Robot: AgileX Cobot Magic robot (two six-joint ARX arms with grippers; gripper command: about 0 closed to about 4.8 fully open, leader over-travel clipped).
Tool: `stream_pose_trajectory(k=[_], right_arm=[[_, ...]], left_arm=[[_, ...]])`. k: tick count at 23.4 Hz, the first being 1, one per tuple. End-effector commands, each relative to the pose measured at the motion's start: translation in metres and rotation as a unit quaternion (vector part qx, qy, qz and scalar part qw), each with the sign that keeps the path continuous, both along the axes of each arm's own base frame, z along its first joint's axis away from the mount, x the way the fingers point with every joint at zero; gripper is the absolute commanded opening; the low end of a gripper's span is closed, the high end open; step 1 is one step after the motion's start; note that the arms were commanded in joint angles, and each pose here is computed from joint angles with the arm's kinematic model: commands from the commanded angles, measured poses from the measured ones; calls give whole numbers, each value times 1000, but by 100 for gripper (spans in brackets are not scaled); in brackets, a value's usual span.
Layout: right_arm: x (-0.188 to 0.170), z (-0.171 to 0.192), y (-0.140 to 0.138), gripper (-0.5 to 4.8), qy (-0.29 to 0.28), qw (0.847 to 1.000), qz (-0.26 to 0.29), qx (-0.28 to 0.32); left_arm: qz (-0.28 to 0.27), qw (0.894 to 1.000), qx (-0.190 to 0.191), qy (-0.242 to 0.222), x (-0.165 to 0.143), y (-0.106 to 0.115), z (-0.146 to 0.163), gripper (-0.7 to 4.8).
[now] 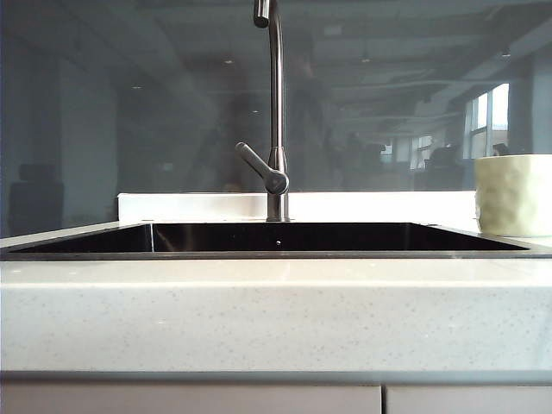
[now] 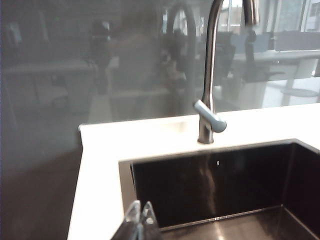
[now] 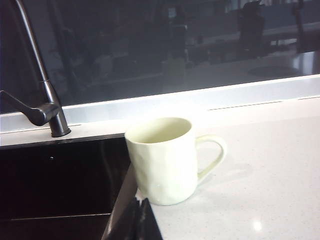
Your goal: Pick up the mug next to the sink, go to the faucet to get some water, pour the water into the sink, and finally put the mug back to its place.
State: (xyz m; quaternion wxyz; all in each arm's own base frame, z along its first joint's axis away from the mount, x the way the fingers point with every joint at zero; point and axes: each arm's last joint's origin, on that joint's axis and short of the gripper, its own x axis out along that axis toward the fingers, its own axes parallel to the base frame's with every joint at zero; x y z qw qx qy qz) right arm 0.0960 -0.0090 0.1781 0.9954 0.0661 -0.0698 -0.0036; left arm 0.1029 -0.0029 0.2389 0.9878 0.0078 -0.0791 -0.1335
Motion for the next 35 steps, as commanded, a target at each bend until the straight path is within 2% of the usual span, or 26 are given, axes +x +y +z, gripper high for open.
stream_pose_trajectory(k=[1, 6, 12, 20, 35], right_arm=[[0, 1, 0, -1, -8, 1000, 0, -1], [0, 1, 0, -1, -8, 1000, -1, -1], [0, 1, 0, -1, -8, 1000, -1, -1], [0, 1, 0, -1, -8, 1000, -1, -1], [0, 1, 0, -1, -8, 1000, -1, -1]], left_arm=[[23, 999, -10, -38, -7, 2, -23, -5], [56, 998, -21, -25, -8, 4, -52, -5], [90, 996, -7, -21, -8, 6, -54, -5], [154, 988, -24, 8, -7, 10, -59, -5], [165, 986, -21, 20, -7, 11, -61, -5]])
